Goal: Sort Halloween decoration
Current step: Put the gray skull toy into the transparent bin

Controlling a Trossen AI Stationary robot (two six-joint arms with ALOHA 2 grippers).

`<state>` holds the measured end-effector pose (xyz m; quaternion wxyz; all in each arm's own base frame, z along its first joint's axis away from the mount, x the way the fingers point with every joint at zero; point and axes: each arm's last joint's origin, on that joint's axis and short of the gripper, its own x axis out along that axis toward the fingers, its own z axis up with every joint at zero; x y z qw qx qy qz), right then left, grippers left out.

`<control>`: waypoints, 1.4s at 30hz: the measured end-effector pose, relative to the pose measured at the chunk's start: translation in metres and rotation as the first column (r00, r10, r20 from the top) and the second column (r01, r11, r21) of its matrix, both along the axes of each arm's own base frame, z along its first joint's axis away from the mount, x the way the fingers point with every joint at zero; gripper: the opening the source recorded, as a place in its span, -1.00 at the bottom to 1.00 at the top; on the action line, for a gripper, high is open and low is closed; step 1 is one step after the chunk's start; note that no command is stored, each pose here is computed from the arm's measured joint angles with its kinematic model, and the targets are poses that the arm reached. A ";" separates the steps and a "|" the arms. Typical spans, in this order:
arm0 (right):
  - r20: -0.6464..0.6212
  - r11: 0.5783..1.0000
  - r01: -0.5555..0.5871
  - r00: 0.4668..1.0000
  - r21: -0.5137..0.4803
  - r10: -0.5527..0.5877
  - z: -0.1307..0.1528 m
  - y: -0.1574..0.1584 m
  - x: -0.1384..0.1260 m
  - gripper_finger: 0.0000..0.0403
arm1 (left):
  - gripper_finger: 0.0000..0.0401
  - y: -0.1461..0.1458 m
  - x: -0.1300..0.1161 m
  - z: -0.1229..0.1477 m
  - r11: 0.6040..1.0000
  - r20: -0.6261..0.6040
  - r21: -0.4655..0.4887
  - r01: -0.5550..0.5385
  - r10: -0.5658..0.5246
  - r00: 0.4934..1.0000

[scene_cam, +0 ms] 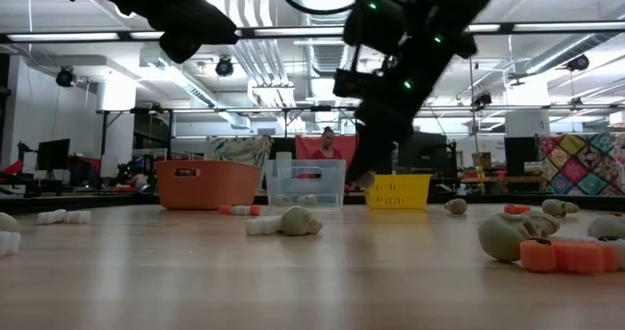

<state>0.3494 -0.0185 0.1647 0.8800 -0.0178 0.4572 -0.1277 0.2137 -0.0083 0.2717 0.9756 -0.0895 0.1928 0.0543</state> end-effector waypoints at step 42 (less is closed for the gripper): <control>-0.054 0.998 0.054 0.997 -0.030 -0.056 0.058 -0.224 0.086 -0.96 | -0.62 0.003 -0.040 0.043 0.992 0.207 0.122 -0.001 -0.024 0.978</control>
